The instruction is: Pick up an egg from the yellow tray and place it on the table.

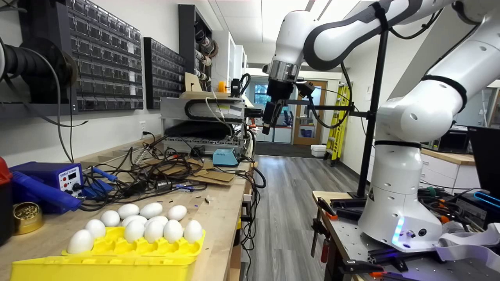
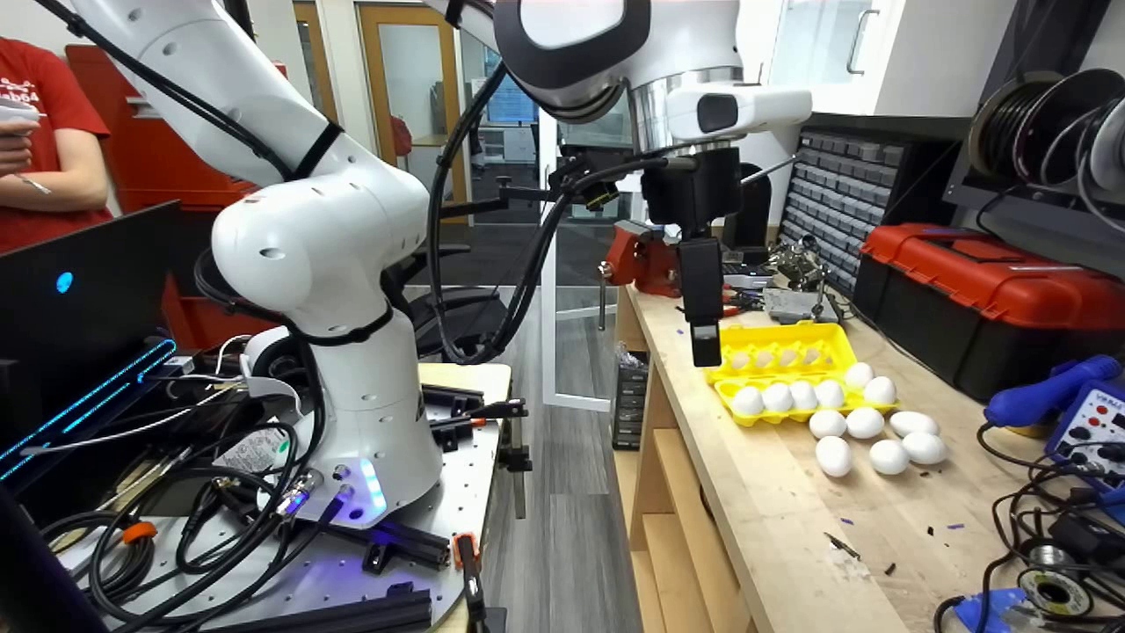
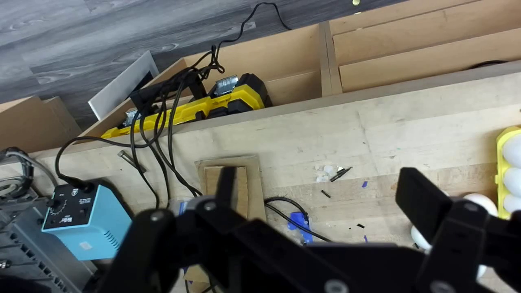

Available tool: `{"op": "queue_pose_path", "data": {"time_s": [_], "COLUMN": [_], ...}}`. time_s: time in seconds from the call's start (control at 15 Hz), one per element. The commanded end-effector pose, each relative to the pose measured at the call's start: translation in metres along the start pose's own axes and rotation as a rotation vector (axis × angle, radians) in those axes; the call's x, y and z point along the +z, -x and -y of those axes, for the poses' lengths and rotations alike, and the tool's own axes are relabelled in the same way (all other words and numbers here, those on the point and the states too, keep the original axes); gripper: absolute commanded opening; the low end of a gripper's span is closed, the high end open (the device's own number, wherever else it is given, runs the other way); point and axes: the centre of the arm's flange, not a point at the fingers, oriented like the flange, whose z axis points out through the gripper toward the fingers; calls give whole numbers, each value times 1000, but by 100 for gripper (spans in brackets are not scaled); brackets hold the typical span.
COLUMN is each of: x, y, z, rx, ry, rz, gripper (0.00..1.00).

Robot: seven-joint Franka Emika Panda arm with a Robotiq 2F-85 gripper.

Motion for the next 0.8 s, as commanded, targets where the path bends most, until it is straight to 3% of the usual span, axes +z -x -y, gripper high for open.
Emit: {"op": "queue_pose_path", "data": {"time_s": [0.0, 0.4, 0.73], "x": [0, 4, 13], "y": [0, -6, -17], "z": [1, 20, 62], "rx": [1, -11, -36], "ry": [3, -29, -55], "rz": [-1, 15, 36], "gripper": [100, 100, 100]}}
